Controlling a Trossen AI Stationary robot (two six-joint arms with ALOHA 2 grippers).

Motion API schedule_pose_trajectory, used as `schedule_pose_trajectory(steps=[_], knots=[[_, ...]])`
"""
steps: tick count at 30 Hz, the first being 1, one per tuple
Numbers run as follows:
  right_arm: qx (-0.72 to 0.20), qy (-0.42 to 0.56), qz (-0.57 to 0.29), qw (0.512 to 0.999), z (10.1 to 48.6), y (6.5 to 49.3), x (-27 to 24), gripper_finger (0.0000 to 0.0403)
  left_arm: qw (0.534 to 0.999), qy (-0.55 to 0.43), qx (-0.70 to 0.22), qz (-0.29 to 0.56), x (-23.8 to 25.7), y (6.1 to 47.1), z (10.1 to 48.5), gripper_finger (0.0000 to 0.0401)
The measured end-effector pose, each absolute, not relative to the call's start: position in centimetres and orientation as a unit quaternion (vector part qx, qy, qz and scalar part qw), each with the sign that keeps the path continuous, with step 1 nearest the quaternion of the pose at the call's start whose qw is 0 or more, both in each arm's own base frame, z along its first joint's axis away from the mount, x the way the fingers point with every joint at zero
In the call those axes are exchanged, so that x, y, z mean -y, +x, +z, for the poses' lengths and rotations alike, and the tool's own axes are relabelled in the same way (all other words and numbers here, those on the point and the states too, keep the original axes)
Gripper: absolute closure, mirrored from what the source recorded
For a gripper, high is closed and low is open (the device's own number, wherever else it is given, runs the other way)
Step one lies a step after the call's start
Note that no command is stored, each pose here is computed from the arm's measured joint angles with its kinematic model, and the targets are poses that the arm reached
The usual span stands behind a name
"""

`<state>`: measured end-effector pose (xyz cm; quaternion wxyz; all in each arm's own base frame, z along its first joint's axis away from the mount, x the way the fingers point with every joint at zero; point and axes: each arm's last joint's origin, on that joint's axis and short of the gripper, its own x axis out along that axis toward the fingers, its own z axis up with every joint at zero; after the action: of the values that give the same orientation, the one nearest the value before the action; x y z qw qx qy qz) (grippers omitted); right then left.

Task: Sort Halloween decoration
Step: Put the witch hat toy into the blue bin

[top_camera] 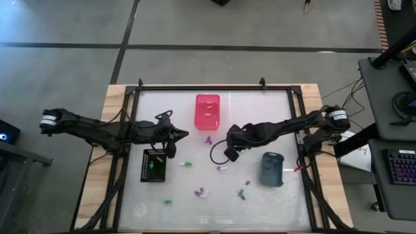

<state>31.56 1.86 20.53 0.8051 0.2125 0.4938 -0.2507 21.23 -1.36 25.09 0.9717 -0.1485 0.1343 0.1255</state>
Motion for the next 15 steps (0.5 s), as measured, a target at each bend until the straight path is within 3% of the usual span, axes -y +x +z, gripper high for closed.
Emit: schedule_pose_trajectory(steps=[8,11,15], knots=[[-0.511,0.233,-0.119,0.819,23.8,29.2,-6.0,0.0394,0.969,-0.146,-0.156,0.127,1.6,21.9,24.2,0.0401],[-0.537,0.251,-0.096,0.799,24.5,27.7,-7.8,0.0394,0.968,-0.146,-0.157,0.127,1.6,21.9,24.2,0.0401],[-0.584,0.269,-0.129,0.755,24.8,25.1,-9.7,0.0394,0.969,-0.146,-0.157,0.126,1.6,21.9,24.2,0.0401]])
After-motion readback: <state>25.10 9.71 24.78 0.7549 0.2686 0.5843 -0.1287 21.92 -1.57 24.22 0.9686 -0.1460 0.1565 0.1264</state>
